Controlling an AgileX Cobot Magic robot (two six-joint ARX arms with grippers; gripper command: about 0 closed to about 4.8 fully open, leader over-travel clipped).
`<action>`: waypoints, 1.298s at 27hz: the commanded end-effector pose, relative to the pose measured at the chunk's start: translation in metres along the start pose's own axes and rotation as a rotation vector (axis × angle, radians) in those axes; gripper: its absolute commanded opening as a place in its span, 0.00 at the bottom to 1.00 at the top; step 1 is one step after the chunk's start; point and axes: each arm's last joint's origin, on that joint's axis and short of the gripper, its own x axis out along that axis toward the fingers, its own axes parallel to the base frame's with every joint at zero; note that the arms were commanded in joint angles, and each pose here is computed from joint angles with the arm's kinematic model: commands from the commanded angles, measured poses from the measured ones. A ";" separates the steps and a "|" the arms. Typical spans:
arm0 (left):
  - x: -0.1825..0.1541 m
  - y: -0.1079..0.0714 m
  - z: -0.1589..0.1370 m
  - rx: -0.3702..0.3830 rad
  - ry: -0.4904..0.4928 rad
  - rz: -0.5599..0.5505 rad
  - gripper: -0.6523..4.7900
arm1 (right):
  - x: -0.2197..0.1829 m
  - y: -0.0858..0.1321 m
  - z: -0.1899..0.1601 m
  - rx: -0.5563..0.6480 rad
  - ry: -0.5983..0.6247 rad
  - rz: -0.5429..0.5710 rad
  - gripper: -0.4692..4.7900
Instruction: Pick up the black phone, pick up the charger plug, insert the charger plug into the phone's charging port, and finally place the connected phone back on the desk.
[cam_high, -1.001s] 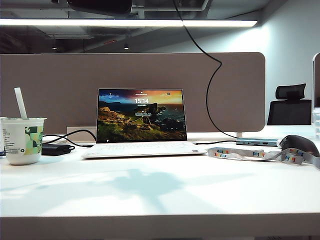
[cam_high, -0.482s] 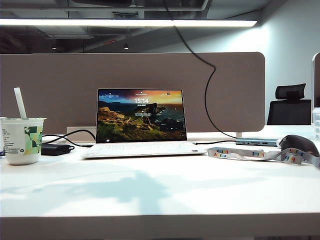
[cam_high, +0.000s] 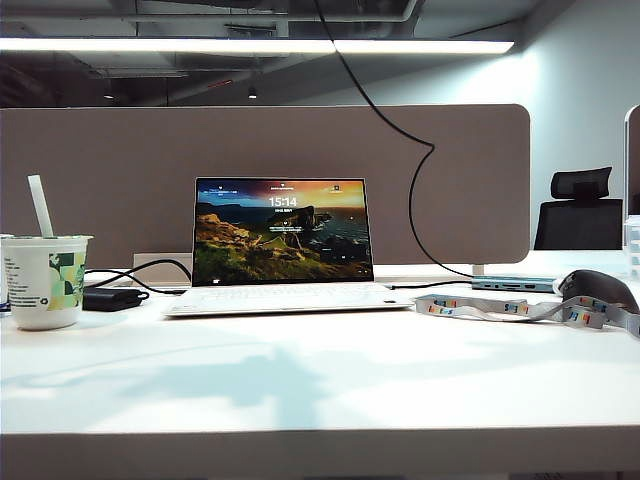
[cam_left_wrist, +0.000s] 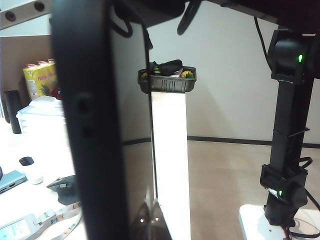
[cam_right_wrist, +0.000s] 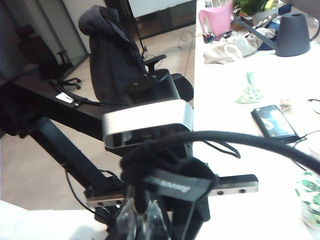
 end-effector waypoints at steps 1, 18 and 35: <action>0.000 -0.001 0.006 0.034 -0.016 -0.007 0.11 | -0.001 0.004 0.001 -0.033 0.004 -0.009 0.07; 0.000 -0.001 0.005 0.017 -0.009 -0.006 0.11 | -0.004 0.012 0.008 -0.075 -0.015 -0.006 0.07; 0.000 -0.001 0.005 0.017 -0.009 -0.005 0.11 | 0.007 0.018 0.008 -0.085 -0.007 0.014 0.07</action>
